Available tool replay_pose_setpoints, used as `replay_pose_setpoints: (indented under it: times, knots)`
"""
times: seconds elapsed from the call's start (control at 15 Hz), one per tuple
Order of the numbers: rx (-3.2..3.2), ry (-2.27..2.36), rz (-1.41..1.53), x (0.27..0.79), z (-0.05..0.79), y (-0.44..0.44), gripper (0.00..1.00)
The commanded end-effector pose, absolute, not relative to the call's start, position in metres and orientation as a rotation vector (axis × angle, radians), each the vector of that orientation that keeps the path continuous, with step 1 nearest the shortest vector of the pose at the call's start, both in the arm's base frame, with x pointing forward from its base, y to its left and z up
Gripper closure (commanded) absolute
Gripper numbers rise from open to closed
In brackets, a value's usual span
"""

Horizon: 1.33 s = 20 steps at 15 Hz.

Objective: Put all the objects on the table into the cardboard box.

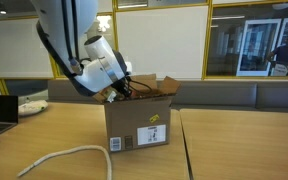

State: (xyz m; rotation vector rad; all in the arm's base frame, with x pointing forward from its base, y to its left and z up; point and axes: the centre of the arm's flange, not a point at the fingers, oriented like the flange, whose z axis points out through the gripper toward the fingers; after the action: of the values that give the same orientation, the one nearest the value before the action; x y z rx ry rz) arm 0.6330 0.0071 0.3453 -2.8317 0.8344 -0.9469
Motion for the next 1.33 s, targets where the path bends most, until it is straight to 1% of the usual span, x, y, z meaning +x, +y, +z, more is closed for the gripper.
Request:
replay_pose_setpoints:
  times: [0.0,0.33,0.47,0.87,1.27]
  knots:
    - [-2.822,0.897,-0.9,0.657,0.342,-0.009,0.5]
    - [-2.822,0.94,-0.891,0.658,0.346,-0.012,0.12]
    - [-2.82,0.939,-0.914,0.656,0.357,-0.007,0.0]
    - [-2.805,0.903,-1.04,0.632,0.413,0.016,0.0]
    - [-2.82,0.824,-1.121,0.58,0.471,0.057,0.0]
